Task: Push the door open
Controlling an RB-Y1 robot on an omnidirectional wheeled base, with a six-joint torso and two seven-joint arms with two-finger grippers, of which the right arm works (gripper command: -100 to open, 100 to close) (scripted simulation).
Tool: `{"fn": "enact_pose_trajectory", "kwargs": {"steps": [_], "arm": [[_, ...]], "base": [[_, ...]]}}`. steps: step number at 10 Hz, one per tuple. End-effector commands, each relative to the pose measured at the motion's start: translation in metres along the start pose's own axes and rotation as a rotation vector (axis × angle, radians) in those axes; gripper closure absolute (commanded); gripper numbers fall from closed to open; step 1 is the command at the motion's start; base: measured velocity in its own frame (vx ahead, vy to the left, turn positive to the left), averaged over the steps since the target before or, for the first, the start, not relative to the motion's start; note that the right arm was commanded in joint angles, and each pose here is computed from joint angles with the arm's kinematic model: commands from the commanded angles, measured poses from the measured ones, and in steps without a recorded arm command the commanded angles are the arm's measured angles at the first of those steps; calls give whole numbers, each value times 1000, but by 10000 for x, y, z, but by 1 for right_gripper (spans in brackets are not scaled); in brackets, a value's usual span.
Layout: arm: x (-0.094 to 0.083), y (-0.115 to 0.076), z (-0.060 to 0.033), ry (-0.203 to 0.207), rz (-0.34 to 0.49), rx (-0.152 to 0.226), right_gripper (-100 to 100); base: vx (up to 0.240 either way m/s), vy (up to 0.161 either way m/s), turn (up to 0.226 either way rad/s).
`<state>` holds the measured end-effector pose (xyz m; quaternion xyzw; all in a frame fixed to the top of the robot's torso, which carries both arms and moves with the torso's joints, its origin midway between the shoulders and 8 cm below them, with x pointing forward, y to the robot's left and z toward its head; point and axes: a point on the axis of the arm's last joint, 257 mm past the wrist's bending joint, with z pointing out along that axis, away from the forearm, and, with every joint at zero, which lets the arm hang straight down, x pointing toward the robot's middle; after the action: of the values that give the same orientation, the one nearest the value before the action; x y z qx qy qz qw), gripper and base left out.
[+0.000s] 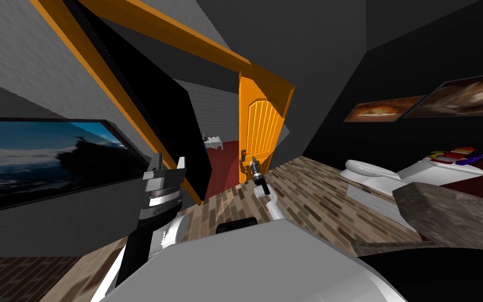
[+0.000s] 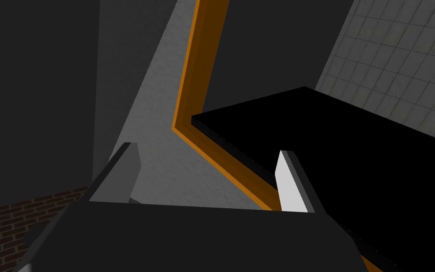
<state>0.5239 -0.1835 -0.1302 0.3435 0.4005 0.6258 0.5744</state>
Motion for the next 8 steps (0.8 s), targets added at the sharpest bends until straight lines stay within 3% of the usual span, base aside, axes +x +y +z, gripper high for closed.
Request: {"fn": "enact_pose_trajectory", "kwargs": {"steps": [1,2,3,4,5,8], "arm": [[15,-128,5,6,5,27,-100],[74,-207,59,18,16,42,-100],[70,-272,34,18,15,56,-100],[128,-345,85,30,25,70,-100],[124,-408,58,29,24,84,-100],[230,-627,119,52,40,130,-100]], "base": [[39,-49,16],[68,-55,15],[53,-48,13],[45,-55,17],[35,-48,15],[41,-52,15]]}}
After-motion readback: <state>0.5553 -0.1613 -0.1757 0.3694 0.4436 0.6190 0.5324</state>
